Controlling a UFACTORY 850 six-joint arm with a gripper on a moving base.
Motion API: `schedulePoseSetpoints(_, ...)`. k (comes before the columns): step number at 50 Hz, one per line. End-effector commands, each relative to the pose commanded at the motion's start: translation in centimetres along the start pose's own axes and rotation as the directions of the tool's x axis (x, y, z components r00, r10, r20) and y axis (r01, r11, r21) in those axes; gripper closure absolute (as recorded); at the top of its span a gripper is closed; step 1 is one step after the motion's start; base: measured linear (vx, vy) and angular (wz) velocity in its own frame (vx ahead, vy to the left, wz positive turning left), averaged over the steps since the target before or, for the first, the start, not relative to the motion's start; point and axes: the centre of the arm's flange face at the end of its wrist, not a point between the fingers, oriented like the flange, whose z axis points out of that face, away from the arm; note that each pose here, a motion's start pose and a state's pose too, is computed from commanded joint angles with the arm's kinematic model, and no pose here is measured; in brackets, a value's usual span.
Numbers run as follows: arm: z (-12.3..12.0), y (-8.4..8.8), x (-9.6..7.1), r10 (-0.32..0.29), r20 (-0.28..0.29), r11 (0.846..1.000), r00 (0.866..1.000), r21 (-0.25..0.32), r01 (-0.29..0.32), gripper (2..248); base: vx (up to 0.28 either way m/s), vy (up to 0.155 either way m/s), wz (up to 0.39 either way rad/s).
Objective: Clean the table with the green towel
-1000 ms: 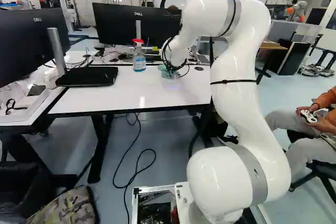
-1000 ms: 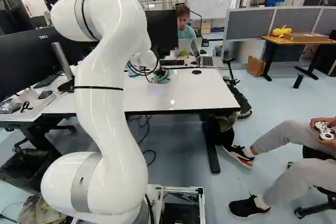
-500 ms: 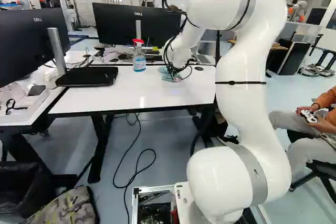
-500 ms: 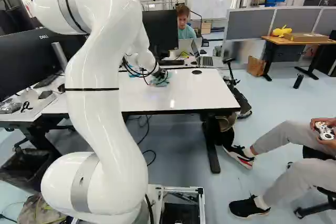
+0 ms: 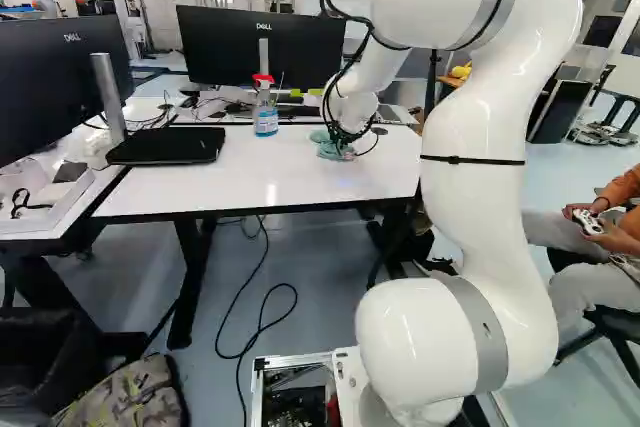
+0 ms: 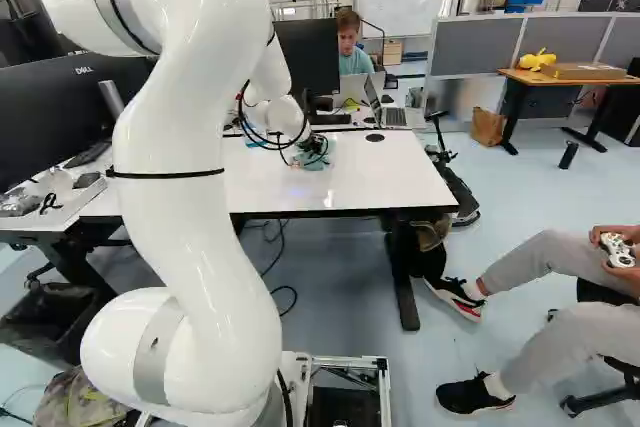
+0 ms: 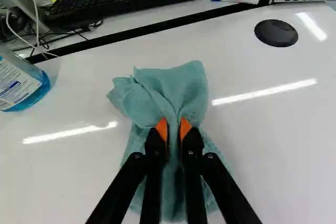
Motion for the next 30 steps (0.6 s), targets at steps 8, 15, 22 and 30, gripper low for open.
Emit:
schedulePoseSetpoints(8,-0.2,0.0,0.2,0.001,-0.004,1.0,1.0,0.0,-0.001,202,0.0,0.0,0.0)
schedulePoseSetpoints(15,-0.9,-0.1,0.5,0.0,-0.015,1.0,1.0,0.003,0.0,202,0.0,0.0,0.0)
schedulePoseSetpoints(22,-2.1,-0.8,0.6,-0.008,-0.024,1.0,1.0,0.014,0.008,202,0.0,0.0,0.0)
schedulePoseSetpoints(30,-3.6,-1.9,0.3,-0.021,-0.033,0.999,0.999,0.029,0.022,202,0.0,0.0,0.0)
